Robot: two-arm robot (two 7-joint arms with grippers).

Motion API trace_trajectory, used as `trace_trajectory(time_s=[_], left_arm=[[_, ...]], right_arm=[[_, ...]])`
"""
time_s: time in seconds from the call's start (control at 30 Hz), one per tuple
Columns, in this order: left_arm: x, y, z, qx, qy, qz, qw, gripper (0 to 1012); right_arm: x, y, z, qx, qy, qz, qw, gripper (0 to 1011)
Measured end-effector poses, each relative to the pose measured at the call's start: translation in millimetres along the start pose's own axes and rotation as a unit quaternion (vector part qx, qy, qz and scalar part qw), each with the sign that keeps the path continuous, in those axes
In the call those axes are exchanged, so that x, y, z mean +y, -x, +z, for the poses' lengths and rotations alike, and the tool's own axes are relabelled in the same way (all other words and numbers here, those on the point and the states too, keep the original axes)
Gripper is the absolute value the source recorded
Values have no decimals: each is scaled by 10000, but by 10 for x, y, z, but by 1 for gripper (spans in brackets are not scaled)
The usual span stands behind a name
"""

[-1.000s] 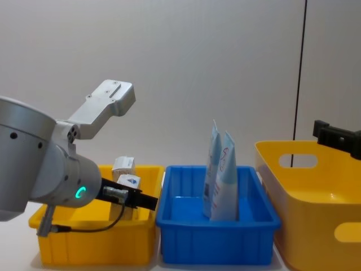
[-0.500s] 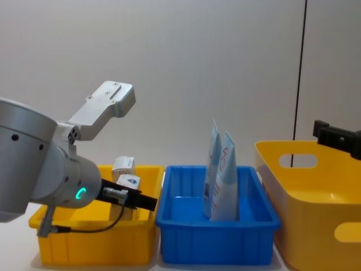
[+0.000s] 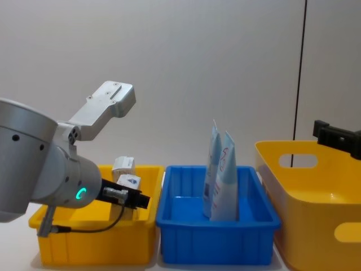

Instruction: Bimanual collaborative sorting of washing and personal care products

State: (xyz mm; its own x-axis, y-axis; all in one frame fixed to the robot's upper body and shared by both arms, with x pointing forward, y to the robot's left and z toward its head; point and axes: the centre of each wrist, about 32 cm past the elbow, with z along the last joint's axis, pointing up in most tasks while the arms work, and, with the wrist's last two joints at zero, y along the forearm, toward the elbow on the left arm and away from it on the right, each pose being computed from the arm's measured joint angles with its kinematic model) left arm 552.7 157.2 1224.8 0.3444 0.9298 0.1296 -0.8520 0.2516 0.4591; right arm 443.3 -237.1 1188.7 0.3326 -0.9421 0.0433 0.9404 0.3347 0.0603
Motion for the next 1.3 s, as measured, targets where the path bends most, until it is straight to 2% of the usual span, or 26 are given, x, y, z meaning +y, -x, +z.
trace_trajectory(time_s=[0.2,0.3,0.67,1.3], left_arm=[[-1,0,-2,-2,-2,2,10000,476],[-1,0,-2,-3,-3,2,10000,440],[-1,0,-2,-3,-3,2,10000,383],[-1,0,-2,-2,-3,2,10000,383]], right_arm=[[0,0,0,0,0,0,10000,1002],[0,0,0,0,0,0,10000,1002],[0,0,0,0,0,0,10000,1002],[0,0,0,0,0,0,10000,1002]])
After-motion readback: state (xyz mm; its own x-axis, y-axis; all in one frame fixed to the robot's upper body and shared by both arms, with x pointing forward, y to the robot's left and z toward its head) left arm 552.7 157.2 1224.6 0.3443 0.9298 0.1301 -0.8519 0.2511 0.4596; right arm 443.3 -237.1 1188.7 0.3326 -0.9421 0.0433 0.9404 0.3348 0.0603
